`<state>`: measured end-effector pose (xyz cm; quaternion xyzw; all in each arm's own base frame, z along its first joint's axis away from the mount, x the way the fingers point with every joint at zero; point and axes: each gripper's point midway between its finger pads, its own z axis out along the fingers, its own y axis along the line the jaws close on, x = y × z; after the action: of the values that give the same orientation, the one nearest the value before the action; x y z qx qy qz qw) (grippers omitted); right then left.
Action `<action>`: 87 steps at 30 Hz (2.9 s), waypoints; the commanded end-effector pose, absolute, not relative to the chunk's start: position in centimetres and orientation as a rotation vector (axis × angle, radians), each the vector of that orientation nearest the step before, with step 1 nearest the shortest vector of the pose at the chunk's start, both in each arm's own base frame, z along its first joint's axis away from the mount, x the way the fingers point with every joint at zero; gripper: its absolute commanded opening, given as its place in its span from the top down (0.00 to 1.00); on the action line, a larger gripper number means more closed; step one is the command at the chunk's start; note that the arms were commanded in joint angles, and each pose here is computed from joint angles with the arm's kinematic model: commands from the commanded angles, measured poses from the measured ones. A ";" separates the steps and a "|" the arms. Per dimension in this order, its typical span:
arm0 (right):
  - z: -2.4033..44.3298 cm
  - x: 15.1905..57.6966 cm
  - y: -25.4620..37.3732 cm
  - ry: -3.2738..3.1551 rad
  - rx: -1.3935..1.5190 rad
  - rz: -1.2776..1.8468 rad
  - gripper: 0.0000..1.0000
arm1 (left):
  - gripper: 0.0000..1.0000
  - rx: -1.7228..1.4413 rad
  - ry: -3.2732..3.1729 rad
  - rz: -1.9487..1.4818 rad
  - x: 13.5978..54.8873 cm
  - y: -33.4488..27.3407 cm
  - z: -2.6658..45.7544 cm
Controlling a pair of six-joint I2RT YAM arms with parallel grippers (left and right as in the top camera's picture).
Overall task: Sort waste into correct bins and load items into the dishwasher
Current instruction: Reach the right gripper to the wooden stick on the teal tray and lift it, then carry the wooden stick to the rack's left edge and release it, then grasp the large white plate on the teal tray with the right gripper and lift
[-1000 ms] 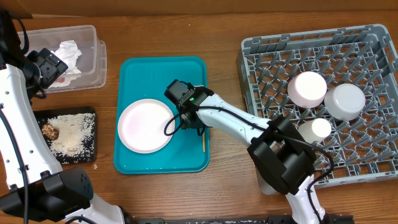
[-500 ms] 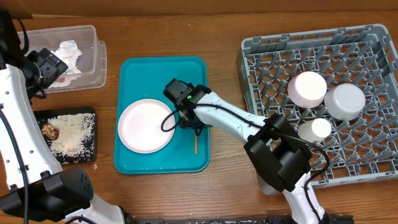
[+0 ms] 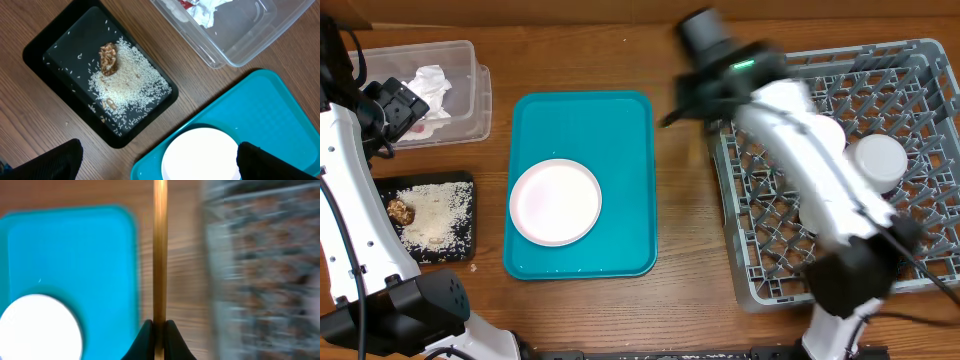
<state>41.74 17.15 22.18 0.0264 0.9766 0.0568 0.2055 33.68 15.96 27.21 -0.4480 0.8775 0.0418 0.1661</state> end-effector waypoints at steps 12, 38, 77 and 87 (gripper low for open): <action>16.0 41.6 9.7 2.878 -0.101 0.427 0.92 | 0.00 -1.299 2.502 0.114 33.8 15.9 26.8; 19.9 38.1 25.6 2.762 -0.049 0.754 0.54 | 0.00 -1.300 2.502 0.115 33.8 15.9 26.8; -0.4 30.5 35.9 3.066 0.081 0.329 0.85 | 0.00 -1.299 2.503 0.115 33.8 15.9 26.8; 8.7 36.6 31.0 2.931 0.104 0.292 0.96 | 0.00 -1.300 2.502 0.115 33.8 15.9 26.8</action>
<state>31.24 34.13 2.15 0.0243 0.9954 0.0922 0.0114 33.68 15.96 27.21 -0.4480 0.8775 0.0418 0.1661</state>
